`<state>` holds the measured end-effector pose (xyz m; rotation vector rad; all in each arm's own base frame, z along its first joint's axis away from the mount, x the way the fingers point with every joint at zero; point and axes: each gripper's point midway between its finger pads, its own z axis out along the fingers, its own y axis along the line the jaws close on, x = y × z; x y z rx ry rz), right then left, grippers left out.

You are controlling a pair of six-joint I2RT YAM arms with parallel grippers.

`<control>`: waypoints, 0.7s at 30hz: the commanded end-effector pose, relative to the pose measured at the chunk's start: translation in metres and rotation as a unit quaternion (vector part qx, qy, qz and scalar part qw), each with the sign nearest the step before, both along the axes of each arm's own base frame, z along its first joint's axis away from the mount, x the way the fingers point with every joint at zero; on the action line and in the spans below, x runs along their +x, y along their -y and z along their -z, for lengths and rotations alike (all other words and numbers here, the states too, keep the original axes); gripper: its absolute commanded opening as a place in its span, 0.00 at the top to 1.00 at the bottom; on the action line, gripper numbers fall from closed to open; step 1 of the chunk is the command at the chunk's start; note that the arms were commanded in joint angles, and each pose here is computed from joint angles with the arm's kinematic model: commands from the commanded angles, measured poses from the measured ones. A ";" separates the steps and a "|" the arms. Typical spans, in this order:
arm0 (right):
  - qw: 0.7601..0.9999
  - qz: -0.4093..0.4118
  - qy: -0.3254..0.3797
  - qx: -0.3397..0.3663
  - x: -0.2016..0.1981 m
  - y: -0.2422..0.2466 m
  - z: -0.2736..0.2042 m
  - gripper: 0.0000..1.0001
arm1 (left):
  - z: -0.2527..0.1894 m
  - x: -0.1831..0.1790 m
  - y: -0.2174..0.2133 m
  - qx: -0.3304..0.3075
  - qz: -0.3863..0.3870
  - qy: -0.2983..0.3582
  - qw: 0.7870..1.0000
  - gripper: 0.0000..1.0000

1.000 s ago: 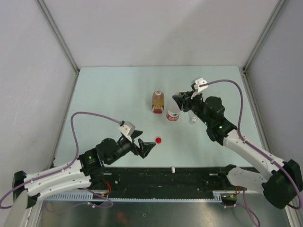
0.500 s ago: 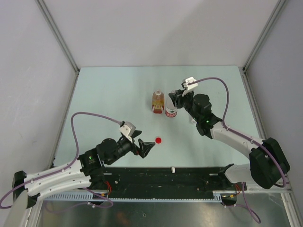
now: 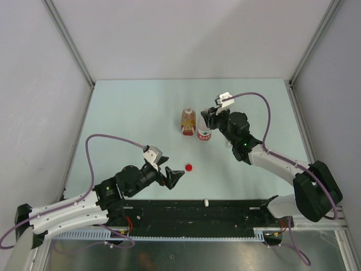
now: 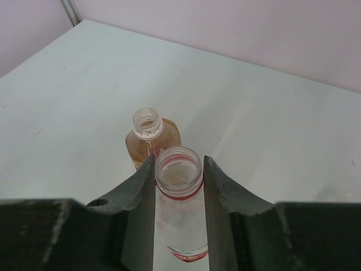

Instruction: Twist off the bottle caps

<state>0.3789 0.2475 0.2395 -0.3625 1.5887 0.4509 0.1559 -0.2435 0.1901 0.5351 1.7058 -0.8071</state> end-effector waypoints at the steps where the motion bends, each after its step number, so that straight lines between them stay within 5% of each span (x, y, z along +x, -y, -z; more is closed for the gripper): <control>1: 1.000 -0.001 0.015 0.011 -0.002 -0.001 -0.016 0.59 | -0.008 0.003 -0.002 -0.005 -0.006 0.015 1.000 0.01; 4: 1.000 -0.004 0.017 0.018 -0.004 0.000 -0.021 0.39 | -0.009 0.003 -0.002 -0.007 -0.006 0.016 1.000 0.01; 15: 0.997 0.011 0.020 0.071 -0.016 0.011 -0.051 0.04 | -0.011 0.003 -0.003 -0.012 -0.010 0.009 1.000 0.01; 21: 0.987 0.012 -0.017 0.158 -0.022 0.034 -0.071 0.01 | -0.013 0.005 -0.003 -0.015 -0.017 0.004 1.000 0.01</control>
